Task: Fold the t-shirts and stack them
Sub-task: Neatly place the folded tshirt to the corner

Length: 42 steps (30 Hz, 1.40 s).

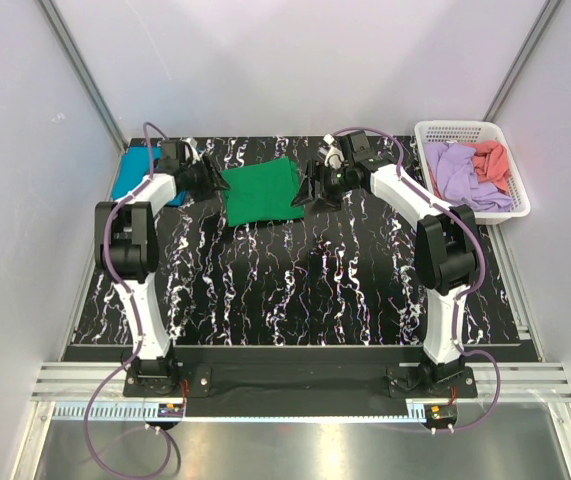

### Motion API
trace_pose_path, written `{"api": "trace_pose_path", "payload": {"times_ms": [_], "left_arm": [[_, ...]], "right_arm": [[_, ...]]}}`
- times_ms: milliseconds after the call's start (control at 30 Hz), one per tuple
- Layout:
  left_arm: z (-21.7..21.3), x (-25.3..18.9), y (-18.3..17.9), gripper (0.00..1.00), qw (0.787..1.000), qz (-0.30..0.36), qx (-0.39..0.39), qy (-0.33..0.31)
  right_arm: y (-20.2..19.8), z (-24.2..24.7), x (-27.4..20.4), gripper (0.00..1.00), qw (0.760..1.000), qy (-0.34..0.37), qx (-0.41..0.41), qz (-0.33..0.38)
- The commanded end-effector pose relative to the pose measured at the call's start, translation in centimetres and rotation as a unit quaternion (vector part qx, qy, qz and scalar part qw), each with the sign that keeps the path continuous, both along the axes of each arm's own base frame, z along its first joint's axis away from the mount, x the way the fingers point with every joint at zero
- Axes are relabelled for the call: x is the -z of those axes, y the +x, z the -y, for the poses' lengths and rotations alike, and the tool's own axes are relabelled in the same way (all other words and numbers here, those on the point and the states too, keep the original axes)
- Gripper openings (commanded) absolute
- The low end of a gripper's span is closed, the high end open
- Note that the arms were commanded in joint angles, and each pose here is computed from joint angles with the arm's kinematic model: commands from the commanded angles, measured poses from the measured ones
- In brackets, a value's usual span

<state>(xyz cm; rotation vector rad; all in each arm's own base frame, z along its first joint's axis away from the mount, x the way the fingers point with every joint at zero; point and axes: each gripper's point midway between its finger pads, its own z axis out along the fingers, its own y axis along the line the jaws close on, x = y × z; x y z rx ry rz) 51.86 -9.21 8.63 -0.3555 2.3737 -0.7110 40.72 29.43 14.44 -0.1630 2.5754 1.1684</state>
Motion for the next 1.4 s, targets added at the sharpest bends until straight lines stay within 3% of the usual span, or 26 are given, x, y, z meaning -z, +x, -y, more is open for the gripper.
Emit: {"api": "trace_pose_path", "payload": {"times_ms": [0,333,567,667,700,833,1000,1367], "left_arm": [[0.3,2.8,0.0,0.59,1.0,-0.02,-0.005,0.003],[0.5,6.8,-0.8,0.59,0.996,-0.078,-0.027,0.019],[1.0,7.6,-0.5,0.51,0.994,-0.099,-0.031,0.024],[1.3,8.2,-0.1,0.4,0.993,-0.111,-0.026,0.027],[1.4,8.1,0.0,0.26,0.993,-0.112,-0.024,0.029],[1.0,6.8,0.7,0.0,0.992,-0.111,-0.028,0.042],[-0.7,-0.3,3.7,0.0,0.993,-0.047,-0.029,0.101],[-3.5,-3.7,2.9,0.0,0.983,-0.046,-0.04,0.174]], "right_arm": [[0.1,-0.1,-2.8,0.76,0.999,0.017,-0.009,0.032],[-1.0,0.4,-3.2,0.76,0.999,0.013,-0.012,0.036],[-1.2,0.5,-3.3,0.76,0.999,0.014,-0.013,0.039],[-1.2,0.5,-3.5,0.76,0.999,0.016,-0.013,0.041],[-1.2,0.5,-3.5,0.76,0.999,0.016,-0.013,0.041],[-1.1,0.5,-3.8,0.76,0.999,0.02,-0.013,0.043],[-0.7,0.1,-4.7,0.76,0.998,0.03,-0.011,0.055],[-0.7,0.2,-5.9,0.76,0.997,0.036,-0.01,0.07]]}}
